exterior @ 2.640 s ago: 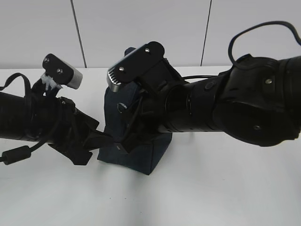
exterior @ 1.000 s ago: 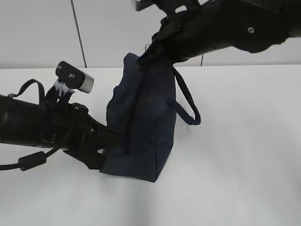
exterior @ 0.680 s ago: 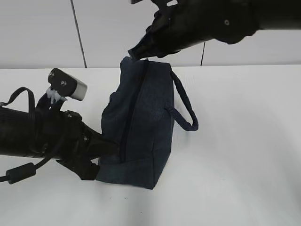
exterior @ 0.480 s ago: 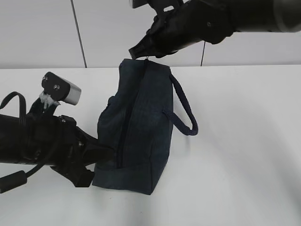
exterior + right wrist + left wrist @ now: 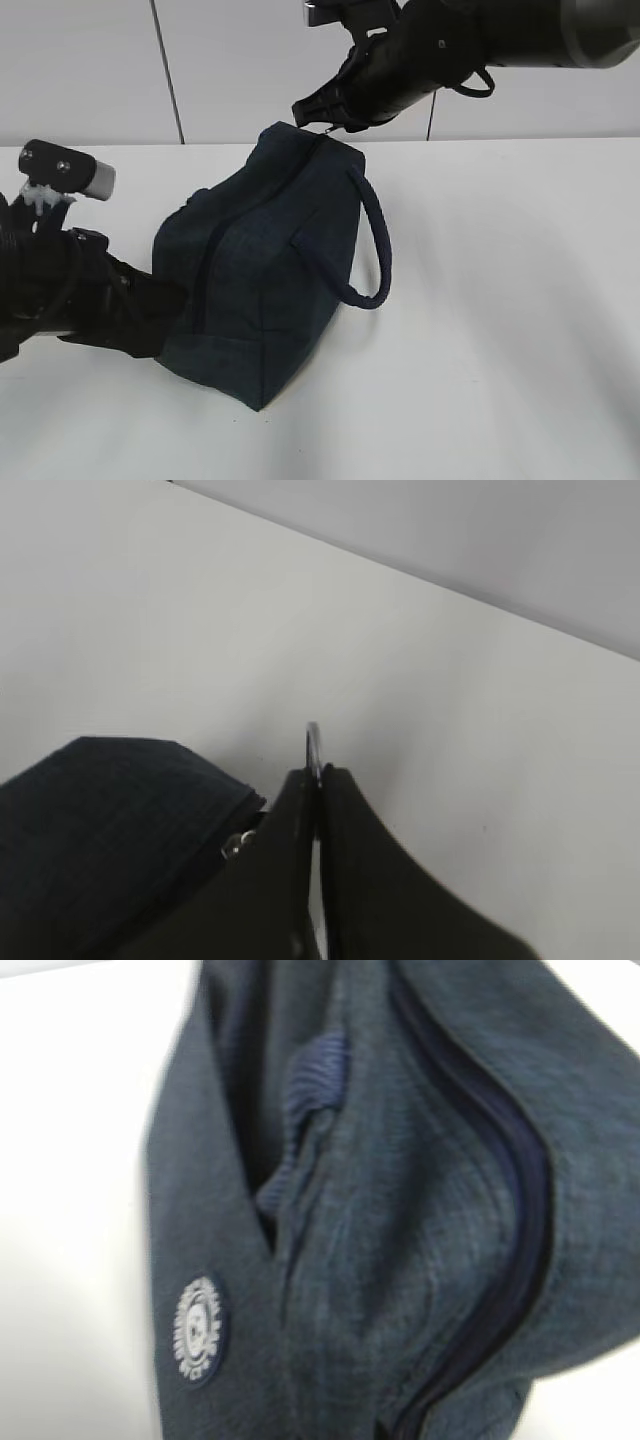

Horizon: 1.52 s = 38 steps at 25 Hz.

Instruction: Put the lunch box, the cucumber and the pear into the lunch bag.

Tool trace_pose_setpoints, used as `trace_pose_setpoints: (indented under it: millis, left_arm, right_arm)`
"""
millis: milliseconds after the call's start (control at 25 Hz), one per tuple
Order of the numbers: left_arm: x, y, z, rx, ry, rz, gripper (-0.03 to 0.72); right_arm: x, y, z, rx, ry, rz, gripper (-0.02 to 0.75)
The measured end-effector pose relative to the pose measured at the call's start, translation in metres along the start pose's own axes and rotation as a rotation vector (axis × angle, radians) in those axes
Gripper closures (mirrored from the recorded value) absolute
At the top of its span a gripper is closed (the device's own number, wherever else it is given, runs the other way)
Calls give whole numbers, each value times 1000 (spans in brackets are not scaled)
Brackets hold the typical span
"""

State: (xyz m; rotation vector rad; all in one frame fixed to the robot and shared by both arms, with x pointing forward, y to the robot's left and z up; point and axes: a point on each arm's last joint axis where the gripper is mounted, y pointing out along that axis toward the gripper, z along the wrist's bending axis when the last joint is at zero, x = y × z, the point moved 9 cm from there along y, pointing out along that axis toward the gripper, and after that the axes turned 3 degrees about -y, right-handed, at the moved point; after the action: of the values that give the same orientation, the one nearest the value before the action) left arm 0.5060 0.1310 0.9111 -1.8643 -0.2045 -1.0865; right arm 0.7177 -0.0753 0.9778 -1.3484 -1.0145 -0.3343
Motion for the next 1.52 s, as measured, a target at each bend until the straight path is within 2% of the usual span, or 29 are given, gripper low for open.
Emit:
trace_pose_setpoints:
  millis: [80, 120, 320, 360, 440, 720, 880, 1120, 1320, 1520]
  left_arm:
    - [2, -2, 2, -9, -12, -9, 667]
    - [2, -2, -1, -30, -11, -10, 632]
    - [6, -9, -20, -127, 26, -30, 316]
    - [8, -11, -22, -137, 32, -38, 271]
    - [15, -19, -25, -138, 49, -72, 227]
    - [65, -64, -15, -3, 85, -274, 207]
    - [111, -58, -9, -4, 26, -327, 204]
    - [143, -2, 1, -72, -29, -252, 218]
    - [137, 36, 12, -81, -48, -180, 223]
    - [125, 55, 16, -90, -63, -130, 243]
  right_arm:
    - [1, -5, -1, 0, 4, 9, 732]
    - [1, -7, 0, 5, 0, 9, 732]
    - [6, -16, 3, 29, -12, -1, 732]
    - [6, -16, 4, 35, -10, 2, 732]
    - [5, -16, 5, 44, -8, 10, 732]
    - [4, -16, 7, 53, -13, 14, 732]
    - [4, -16, 8, 61, -7, 15, 732]
    - [2, -16, 9, 63, -3, 25, 732]
    - [2, -17, 9, 64, -1, 26, 732]
    - [3, -17, 9, 68, 6, 24, 732]
